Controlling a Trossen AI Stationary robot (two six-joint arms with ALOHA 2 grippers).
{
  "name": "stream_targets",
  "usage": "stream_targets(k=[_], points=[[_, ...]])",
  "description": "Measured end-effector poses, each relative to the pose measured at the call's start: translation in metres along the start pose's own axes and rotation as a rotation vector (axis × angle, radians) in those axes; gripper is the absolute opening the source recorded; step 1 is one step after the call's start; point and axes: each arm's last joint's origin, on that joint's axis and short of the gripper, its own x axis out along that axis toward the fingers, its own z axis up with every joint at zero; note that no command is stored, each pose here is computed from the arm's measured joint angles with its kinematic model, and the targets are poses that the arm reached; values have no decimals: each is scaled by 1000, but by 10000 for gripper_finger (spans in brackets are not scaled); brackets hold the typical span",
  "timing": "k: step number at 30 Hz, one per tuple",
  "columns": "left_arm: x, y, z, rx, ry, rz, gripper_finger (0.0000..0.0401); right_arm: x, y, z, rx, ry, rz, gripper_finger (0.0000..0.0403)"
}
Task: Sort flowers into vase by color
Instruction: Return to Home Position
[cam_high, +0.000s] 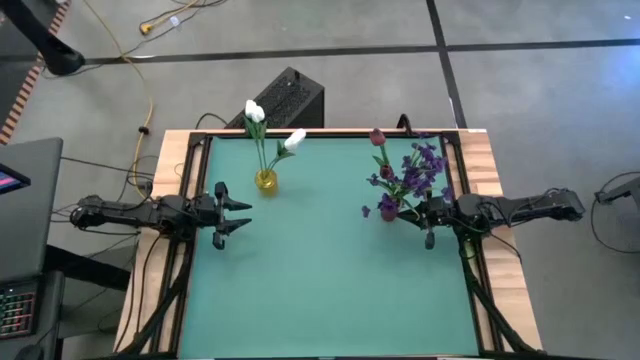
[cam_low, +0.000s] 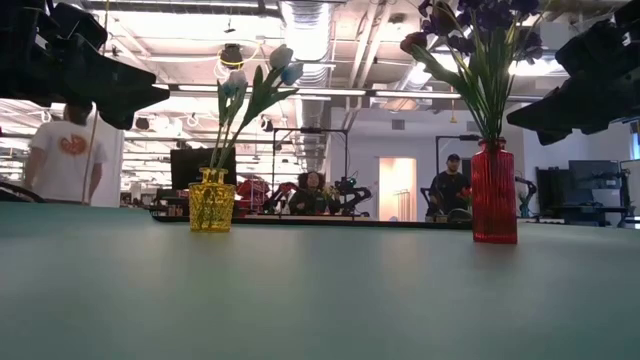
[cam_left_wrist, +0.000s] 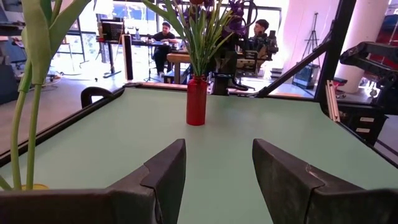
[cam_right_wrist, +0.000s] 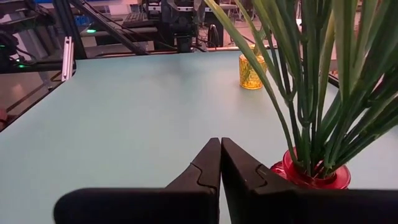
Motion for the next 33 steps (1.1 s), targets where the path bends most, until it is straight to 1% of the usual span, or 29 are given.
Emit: stream_targets(k=[19, 24, 33], points=[[0, 0, 0, 0, 0, 0, 174, 0, 0, 0, 1, -1, 0, 40], [2, 0, -3, 6, 32, 0, 174, 0, 0, 0, 1, -1, 0, 40], [2, 0, -3, 7, 34, -1, 174, 0, 0, 0, 1, -1, 1, 40]])
